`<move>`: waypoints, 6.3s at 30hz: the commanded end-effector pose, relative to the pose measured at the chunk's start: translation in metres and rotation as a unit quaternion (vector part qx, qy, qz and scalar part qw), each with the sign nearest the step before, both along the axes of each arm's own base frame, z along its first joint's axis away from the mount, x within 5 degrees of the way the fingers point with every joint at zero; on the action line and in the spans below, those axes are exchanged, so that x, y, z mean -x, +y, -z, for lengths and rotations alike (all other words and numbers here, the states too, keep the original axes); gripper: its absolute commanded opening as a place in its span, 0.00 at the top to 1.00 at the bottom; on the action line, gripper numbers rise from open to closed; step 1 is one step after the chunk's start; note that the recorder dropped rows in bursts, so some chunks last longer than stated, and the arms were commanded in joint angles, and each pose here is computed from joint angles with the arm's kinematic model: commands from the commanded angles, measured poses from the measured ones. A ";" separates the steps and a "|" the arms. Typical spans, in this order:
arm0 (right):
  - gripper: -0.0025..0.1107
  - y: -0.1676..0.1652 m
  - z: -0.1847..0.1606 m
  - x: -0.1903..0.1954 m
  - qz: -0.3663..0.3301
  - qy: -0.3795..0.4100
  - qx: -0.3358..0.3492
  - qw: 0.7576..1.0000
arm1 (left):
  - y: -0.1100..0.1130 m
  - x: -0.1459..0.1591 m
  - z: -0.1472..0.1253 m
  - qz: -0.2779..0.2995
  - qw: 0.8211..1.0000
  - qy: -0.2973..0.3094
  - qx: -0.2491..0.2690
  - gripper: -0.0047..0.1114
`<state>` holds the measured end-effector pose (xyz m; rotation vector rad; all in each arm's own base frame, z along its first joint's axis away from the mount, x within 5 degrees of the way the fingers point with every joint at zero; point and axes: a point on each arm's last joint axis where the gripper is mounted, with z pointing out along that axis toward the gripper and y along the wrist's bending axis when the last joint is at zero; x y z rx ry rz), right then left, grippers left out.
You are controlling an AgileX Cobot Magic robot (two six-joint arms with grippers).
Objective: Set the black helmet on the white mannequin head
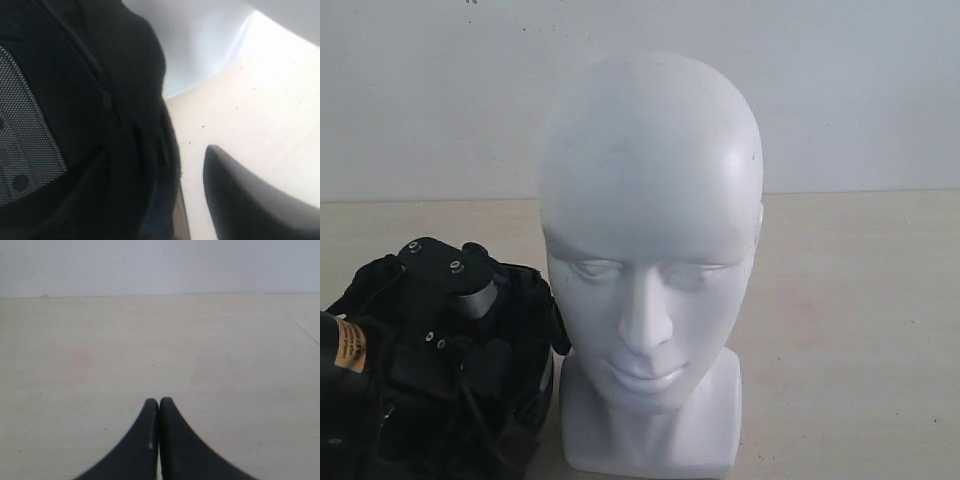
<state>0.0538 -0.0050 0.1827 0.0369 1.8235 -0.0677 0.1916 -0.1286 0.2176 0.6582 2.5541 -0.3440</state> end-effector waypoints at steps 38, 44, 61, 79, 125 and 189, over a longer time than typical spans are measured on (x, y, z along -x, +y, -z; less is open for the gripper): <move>0.98 0.000 0.000 0.000 -0.002 -0.004 0.000 1.000 | -0.017 -0.016 0.043 0.036 0.998 -0.007 -0.052 0.74; 0.98 0.000 0.000 0.000 -0.002 -0.004 0.000 1.000 | -0.016 -0.015 0.045 0.038 0.998 -0.006 -0.055 0.70; 0.98 0.000 0.000 0.000 -0.002 -0.004 0.000 1.000 | -0.018 -0.020 0.042 0.027 0.998 -0.036 -0.038 0.47; 0.98 0.000 0.000 0.000 -0.002 -0.004 0.000 1.000 | -0.017 -0.019 0.065 0.038 0.996 0.018 -0.080 0.92; 0.98 0.000 0.000 0.000 -0.002 -0.004 0.000 1.000 | 0.037 0.098 -0.123 0.032 0.931 -0.227 0.284 0.92; 0.98 0.000 0.000 0.000 -0.002 -0.004 0.000 1.000 | 0.112 0.177 -0.185 -0.097 0.683 -0.321 0.649 0.92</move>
